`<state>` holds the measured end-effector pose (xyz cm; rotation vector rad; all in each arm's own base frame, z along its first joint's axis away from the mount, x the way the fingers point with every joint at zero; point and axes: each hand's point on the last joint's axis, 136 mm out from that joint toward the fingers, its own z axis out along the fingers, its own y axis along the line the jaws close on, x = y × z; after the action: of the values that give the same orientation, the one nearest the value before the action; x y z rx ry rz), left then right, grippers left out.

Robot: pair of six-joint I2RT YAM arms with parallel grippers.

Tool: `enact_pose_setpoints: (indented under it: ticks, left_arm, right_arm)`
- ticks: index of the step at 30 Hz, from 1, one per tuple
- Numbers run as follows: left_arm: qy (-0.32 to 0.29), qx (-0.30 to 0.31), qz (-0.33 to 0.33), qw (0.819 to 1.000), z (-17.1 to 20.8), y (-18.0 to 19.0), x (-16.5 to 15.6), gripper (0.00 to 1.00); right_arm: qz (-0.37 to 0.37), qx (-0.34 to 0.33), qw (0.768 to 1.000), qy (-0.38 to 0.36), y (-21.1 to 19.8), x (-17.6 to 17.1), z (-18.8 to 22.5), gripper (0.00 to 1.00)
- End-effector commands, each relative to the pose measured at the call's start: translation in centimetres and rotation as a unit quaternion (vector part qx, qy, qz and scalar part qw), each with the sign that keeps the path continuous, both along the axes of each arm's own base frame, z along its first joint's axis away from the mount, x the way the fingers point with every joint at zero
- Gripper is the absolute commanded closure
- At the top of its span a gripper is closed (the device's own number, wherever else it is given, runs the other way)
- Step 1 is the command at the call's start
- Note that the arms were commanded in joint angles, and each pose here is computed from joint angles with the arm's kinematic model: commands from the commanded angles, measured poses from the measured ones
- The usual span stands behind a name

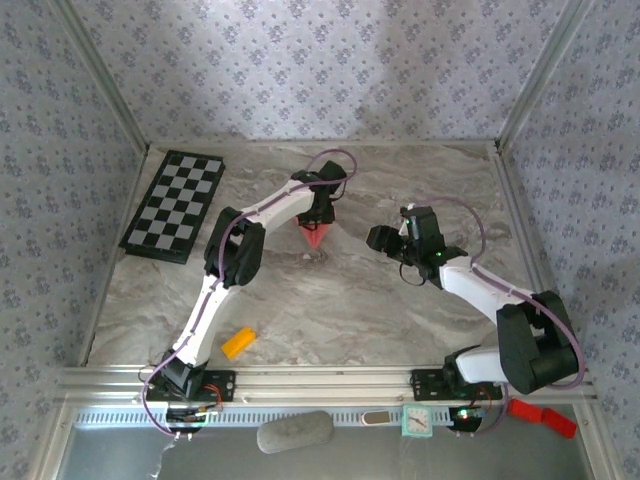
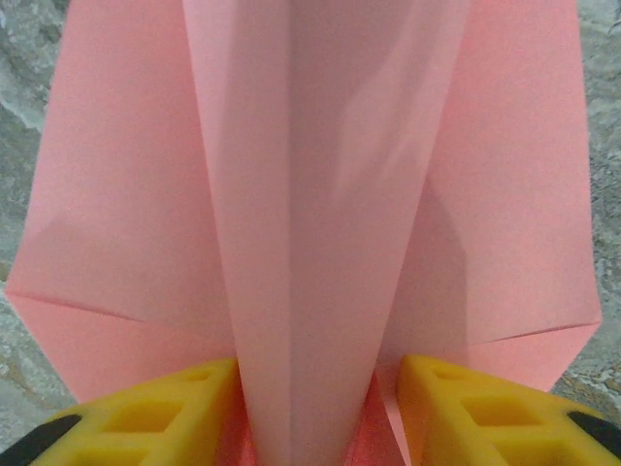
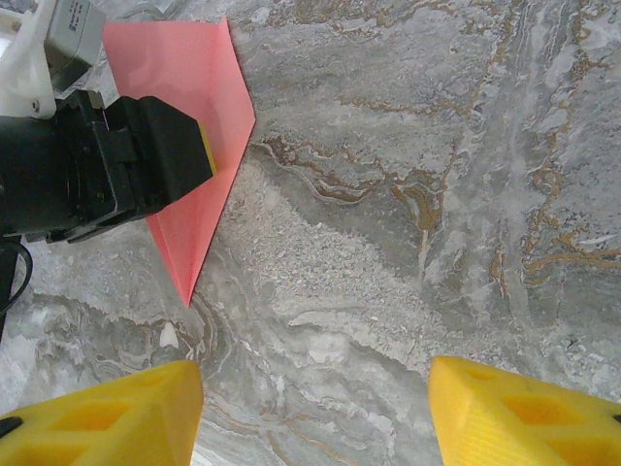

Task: Fold a paper plane with a square sheet of paper (pick it up from the middle)
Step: Move the paper plane to the top-center of the table.

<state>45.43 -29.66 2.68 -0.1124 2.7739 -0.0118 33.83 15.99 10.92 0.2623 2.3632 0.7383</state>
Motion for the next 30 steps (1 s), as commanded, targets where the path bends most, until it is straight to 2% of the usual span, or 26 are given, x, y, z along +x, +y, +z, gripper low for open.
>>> enact_pose_setpoints:
  ticks: [1, 6, 17, 24, 30]
  left_arm:
    - [0.045, 0.016, 0.005, 0.999, -3.6, 0.9, -0.9, 0.53]
    - [0.046, 0.012, -0.003, 0.999, -3.7, 0.7, -0.7, 0.52]
    - [0.048, 0.014, -0.006, 0.999, -4.0, 0.7, -0.7, 0.52]
    - [0.051, 0.015, -0.009, 0.999, -3.9, 0.6, -0.7, 0.49]
    - [0.041, 0.007, -0.011, 0.999, -2.2, 0.2, -0.2, 0.47]
  right_arm:
    - [0.005, -0.007, 1.000, 0.004, -0.2, 0.0, -0.4, 0.34]
    - [0.005, -0.009, 1.000, 0.006, -0.2, 0.0, -0.6, 0.31]
    - [0.005, -0.012, 1.000, 0.003, -0.3, -0.1, -0.6, 0.15]
    - [0.005, -0.013, 1.000, 0.001, -0.3, 0.0, -0.5, 0.12]
    - [0.004, -0.014, 1.000, -0.001, -0.3, 0.0, -0.5, 0.09]
